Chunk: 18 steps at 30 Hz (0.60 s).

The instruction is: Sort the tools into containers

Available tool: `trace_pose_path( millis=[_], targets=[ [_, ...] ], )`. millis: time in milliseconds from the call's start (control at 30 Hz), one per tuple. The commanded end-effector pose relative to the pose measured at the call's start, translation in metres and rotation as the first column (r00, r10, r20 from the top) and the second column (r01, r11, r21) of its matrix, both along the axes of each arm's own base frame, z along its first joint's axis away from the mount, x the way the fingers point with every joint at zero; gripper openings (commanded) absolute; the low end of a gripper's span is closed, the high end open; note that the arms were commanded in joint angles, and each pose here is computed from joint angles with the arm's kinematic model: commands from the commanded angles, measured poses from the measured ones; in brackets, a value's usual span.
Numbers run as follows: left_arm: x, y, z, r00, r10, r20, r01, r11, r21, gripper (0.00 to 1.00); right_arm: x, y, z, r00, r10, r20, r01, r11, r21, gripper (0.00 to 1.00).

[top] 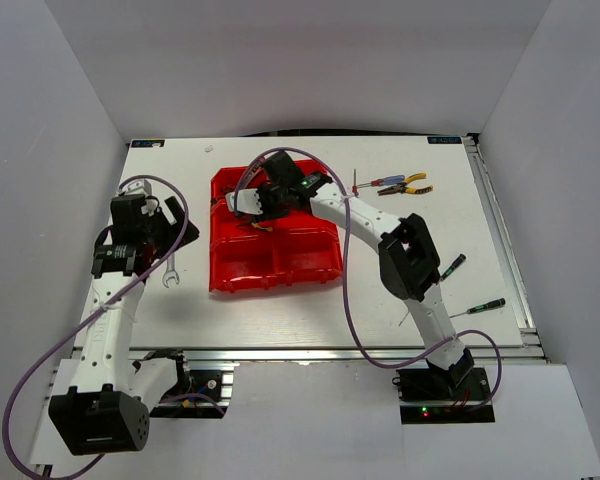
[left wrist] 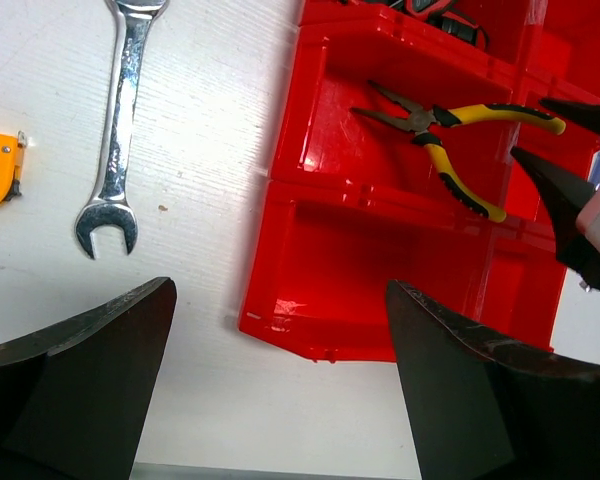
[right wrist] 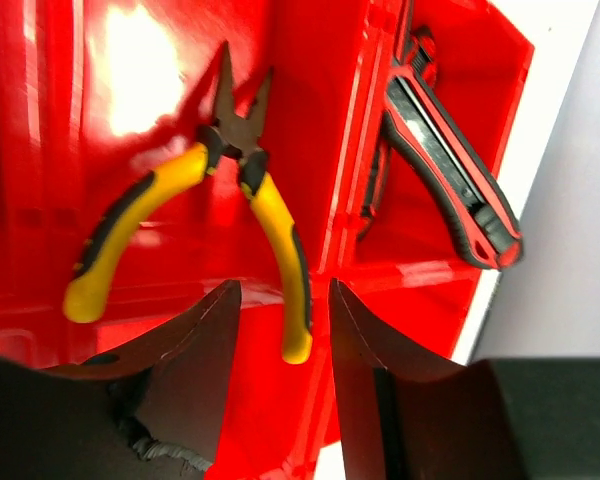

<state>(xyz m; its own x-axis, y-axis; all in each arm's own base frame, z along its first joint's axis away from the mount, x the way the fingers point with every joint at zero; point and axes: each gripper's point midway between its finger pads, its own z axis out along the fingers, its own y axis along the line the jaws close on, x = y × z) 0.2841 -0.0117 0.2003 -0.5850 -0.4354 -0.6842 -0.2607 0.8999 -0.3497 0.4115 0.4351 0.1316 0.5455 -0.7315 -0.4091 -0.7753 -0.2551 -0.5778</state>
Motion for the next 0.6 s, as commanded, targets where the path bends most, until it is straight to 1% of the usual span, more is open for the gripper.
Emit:
trace_pose_path(
  millis=[0,67,133,200,233,267,333,367,400,433,467,567],
  targets=[
    [0.009,0.002,0.016,0.999,0.016,0.036,-0.016,1.0,-0.007,0.97,-0.003,0.002,0.036,0.999,-0.005,-0.047,0.01,0.994,0.108,0.47],
    [0.011,0.002,0.016,0.999,0.021,0.034,-0.021,1.0,-0.018,0.97,-0.003,-0.004,0.053,0.995,-0.032,-0.094,0.047,0.987,0.155,0.47],
    [0.014,0.0,0.015,0.999,0.02,0.032,-0.019,0.999,-0.03,0.97,0.0,-0.013,0.079,0.99,-0.029,-0.141,0.06,0.972,0.226,0.47],
    [0.017,-0.002,0.014,0.999,0.026,0.038,-0.024,0.999,-0.048,0.97,0.001,-0.029,0.089,0.971,-0.048,-0.234,0.112,0.957,0.269,0.48],
    [0.017,-0.003,0.013,0.999,0.025,0.037,-0.023,0.998,-0.057,0.97,-0.001,-0.037,0.101,0.965,-0.049,-0.258,0.126,0.947,0.294,0.48],
    [0.019,-0.005,0.012,0.999,0.031,0.039,-0.028,0.997,-0.074,0.97,0.004,-0.053,0.104,0.942,-0.075,-0.327,0.184,0.931,0.316,0.48],
    [0.021,-0.007,0.011,0.999,0.039,0.038,-0.035,0.995,-0.097,0.97,0.01,-0.077,0.11,0.91,-0.114,-0.398,0.261,0.904,0.339,0.48],
    [0.022,-0.009,0.01,0.999,0.03,0.039,-0.026,0.994,-0.107,0.97,0.014,-0.088,0.11,0.888,-0.135,-0.44,0.306,0.887,0.345,0.48],
    [0.023,-0.011,0.008,0.999,0.027,0.033,-0.023,0.993,-0.115,0.97,0.029,-0.117,0.106,0.833,-0.194,-0.518,0.412,0.842,0.347,0.48],
    [0.023,-0.011,0.008,0.999,0.025,0.033,-0.021,0.993,-0.115,0.97,0.036,-0.134,0.103,0.805,-0.222,-0.55,0.46,0.819,0.342,0.48],
    [0.024,-0.011,0.008,0.999,0.025,0.033,-0.021,0.993,-0.118,0.97,0.054,-0.168,0.097,0.768,-0.279,-0.577,0.533,0.777,0.334,0.48],
    [0.026,-0.011,0.006,0.999,0.021,0.032,-0.017,0.993,-0.113,0.97,0.072,-0.218,0.075,0.636,-0.38,-0.671,0.693,0.664,0.281,0.49]
  ],
)
